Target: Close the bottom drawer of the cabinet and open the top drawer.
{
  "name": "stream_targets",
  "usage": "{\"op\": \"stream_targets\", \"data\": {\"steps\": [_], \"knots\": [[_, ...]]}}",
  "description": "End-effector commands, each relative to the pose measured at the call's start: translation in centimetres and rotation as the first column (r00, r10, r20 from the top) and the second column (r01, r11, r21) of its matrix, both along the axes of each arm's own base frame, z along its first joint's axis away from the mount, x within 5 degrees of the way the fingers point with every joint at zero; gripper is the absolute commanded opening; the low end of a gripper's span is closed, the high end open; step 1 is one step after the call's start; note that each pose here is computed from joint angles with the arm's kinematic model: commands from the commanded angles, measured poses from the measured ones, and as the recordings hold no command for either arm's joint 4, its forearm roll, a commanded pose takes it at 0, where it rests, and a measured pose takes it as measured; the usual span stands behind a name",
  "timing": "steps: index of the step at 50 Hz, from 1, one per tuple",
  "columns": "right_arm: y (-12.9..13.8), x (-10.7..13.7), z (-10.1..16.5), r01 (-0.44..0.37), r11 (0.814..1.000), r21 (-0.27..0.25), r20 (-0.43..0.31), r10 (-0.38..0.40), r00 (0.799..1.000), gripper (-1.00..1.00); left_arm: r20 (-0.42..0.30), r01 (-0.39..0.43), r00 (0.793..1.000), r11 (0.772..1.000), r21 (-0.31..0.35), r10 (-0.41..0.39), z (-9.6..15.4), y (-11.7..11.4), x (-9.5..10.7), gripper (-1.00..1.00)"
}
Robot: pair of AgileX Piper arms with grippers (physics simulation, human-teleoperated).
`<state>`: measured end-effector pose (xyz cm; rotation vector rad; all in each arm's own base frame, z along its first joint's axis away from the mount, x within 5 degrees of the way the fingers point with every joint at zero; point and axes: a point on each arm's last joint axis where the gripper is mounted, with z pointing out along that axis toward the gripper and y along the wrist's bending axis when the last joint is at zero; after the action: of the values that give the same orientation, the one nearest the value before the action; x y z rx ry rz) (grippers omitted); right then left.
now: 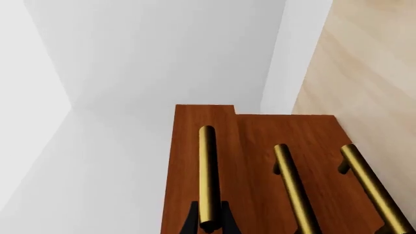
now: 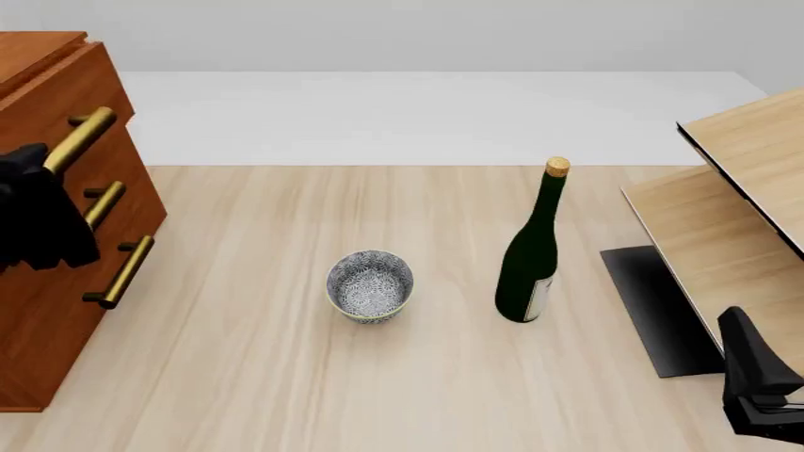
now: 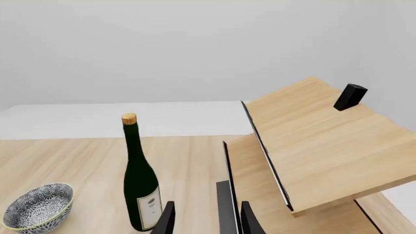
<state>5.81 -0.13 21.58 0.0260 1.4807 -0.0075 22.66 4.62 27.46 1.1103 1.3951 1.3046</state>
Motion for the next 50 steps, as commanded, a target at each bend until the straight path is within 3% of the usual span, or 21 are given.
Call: {"op": "stream_targets", "data": {"steps": [1, 50], "knots": [[0.0, 0.0, 0.0, 0.001, 1.000, 0.000, 0.001, -0.001, 1.000, 1.00, 0.034, 0.014, 0.999, 1.000, 0.002, -0.014, 0.5, -0.7, -0.9, -1.00], [0.0, 0.0, 0.0, 0.000, 1.000, -0.001, 0.001, 0.001, 1.000, 1.00, 0.025, 0.089, 0.996, 0.996, 0.016, -0.089, 0.5, -2.4, -1.3, -1.00]]}}
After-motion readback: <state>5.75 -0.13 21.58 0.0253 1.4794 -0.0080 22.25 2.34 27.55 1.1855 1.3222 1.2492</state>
